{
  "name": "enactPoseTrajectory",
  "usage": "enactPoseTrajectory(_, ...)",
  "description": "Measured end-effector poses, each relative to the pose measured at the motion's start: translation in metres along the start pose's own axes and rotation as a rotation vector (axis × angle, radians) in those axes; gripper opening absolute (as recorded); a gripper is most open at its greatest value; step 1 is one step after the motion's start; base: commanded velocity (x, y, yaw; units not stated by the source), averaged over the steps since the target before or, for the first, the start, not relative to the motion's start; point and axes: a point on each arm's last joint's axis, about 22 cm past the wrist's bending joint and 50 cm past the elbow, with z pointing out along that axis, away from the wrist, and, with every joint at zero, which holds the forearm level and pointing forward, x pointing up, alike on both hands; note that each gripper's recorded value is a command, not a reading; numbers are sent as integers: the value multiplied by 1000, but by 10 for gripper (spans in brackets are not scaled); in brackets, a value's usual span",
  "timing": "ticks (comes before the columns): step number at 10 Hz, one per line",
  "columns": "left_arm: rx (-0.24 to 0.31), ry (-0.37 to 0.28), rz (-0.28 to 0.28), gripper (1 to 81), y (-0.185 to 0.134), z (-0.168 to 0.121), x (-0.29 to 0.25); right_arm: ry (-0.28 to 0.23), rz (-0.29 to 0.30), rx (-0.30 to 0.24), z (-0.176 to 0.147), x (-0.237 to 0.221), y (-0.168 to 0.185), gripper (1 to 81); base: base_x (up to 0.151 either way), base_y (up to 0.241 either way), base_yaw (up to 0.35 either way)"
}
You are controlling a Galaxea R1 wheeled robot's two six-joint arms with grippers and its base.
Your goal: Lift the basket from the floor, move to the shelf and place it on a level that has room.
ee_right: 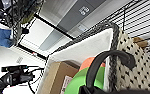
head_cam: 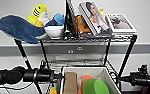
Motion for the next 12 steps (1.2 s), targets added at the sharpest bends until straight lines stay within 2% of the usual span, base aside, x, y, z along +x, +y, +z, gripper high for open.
enactPoseTrajectory(2, 16, 15, 4, 10, -5, 3, 18, 0, -14, 6, 11, 17, -1, 10, 0, 0, 0)
enactPoseTrajectory(4, 37, 54, 12, 10, -15, 6, 47, 21, -11, -10, 21, 40, 10, 10, 0, 0, 0)
enactPoseTrajectory(8, 108, 120, 54, 10, -56, 16, 90, 51, -38, -39, 51, 78, 34, 10, 0, 0, 0)
enactPoseTrajectory(12, 162, 205, 82, 10, -95, 39, 149, 126, -98, -85, 77, 148, 51, 10, 0, 0, 0)
